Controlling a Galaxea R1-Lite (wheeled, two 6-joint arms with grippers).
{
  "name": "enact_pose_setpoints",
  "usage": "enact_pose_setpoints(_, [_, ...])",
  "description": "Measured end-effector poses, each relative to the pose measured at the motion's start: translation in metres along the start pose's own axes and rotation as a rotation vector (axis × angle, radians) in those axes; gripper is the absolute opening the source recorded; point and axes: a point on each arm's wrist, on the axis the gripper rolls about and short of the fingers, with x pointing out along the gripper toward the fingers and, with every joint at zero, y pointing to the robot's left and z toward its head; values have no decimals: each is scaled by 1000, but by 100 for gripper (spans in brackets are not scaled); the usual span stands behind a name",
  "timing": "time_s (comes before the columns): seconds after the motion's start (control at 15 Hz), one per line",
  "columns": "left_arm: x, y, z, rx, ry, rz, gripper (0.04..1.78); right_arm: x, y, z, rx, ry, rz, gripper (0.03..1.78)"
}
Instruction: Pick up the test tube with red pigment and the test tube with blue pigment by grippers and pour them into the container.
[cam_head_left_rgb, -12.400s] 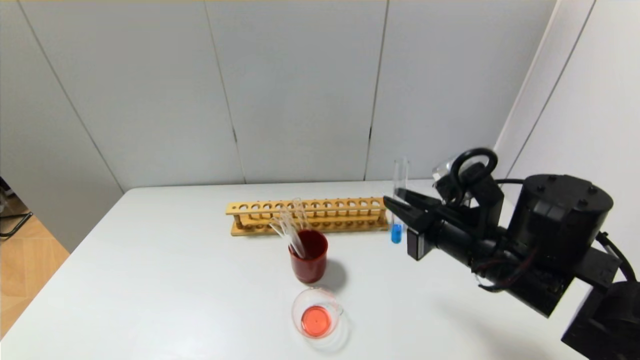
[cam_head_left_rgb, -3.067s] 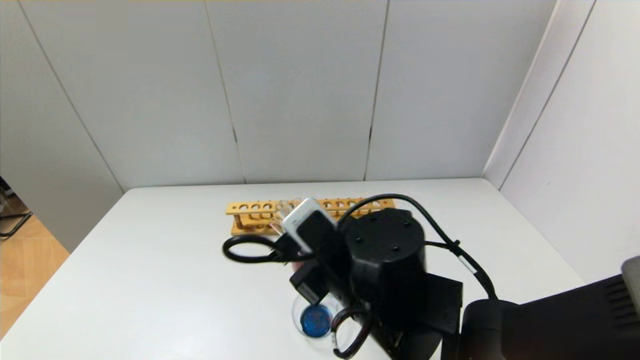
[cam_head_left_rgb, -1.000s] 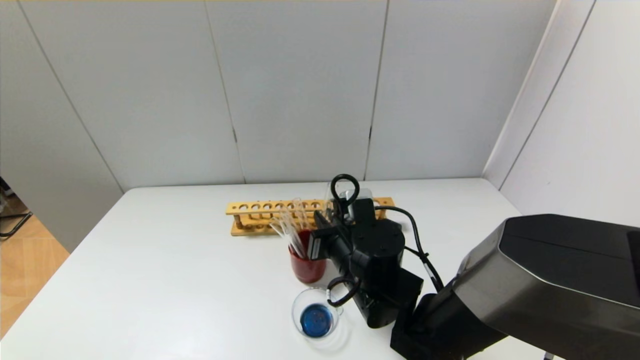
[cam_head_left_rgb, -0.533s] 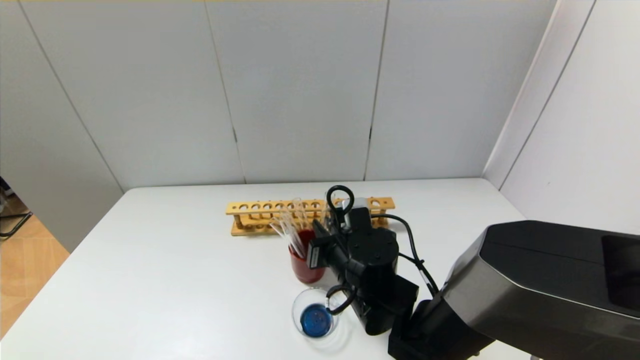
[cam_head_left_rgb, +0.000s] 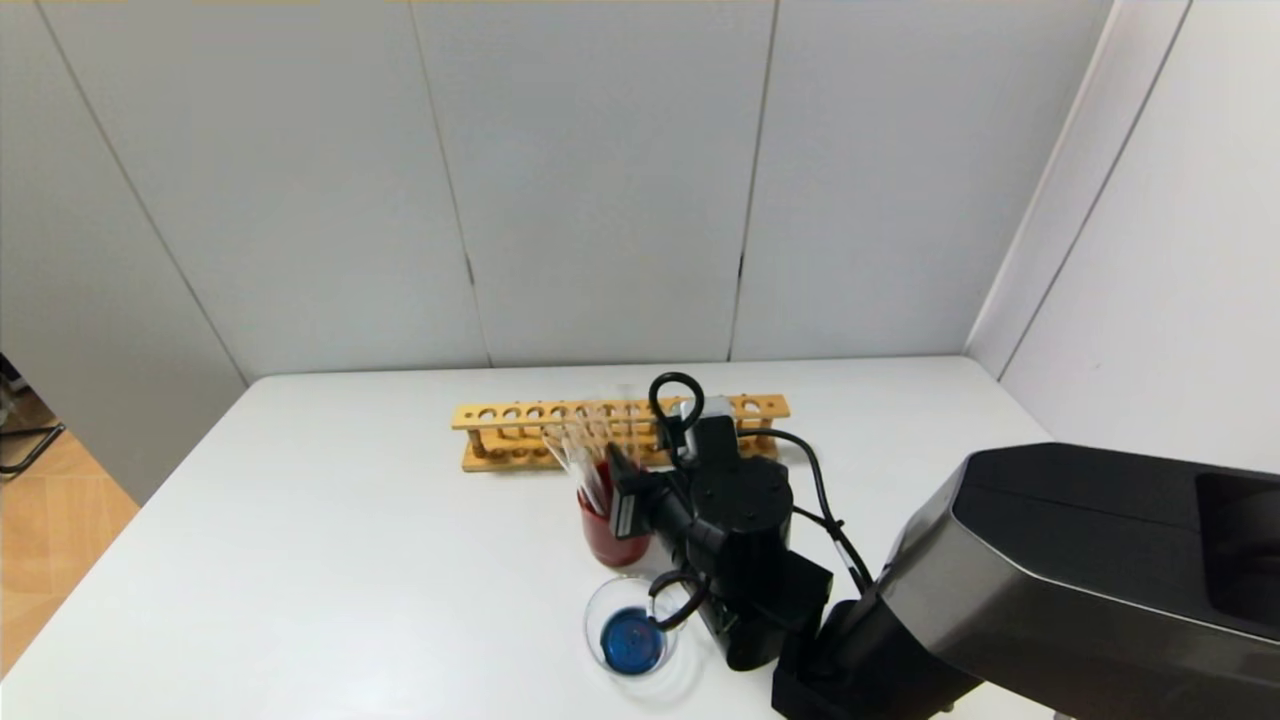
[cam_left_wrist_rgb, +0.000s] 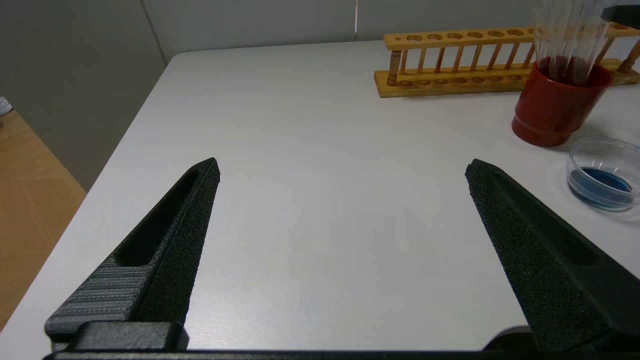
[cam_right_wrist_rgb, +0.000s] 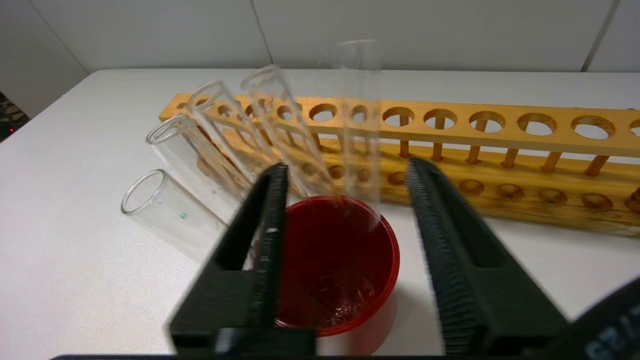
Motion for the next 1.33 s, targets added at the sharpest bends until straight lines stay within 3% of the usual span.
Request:
enact_pose_setpoints(0.27, [0, 0, 0, 0, 0, 0, 174, 0, -1, 6, 3, -13, -5, 155])
enact_pose_setpoints(0.4, [0, 0, 0, 0, 0, 0, 174, 0, -6, 21, -1, -46, -19, 170])
enact_pose_setpoints(0.53, [0, 0, 0, 0, 0, 0, 174, 0, -20, 54, -32, -119, -55, 174])
enact_pose_setpoints(0.67, [0, 0, 0, 0, 0, 0, 174, -4, -46, 105, -129, -228, -132, 174])
enact_pose_setpoints(0.8, [0, 0, 0, 0, 0, 0, 174, -19, -76, 159, -269, -334, -242, 174])
enact_pose_setpoints(0.93, [0, 0, 0, 0, 0, 0, 174, -50, -102, 212, -403, -412, -370, 174])
enact_pose_setpoints(1.07, [0, 0, 0, 0, 0, 0, 174, -94, -121, 256, -488, -467, -476, 174])
enact_pose_setpoints(1.2, [0, 0, 0, 0, 0, 0, 174, -157, -134, 293, -532, -512, -568, 174])
enact_pose_setpoints(1.33, [0, 0, 0, 0, 0, 0, 174, -227, -140, 315, -551, -538, -643, 174])
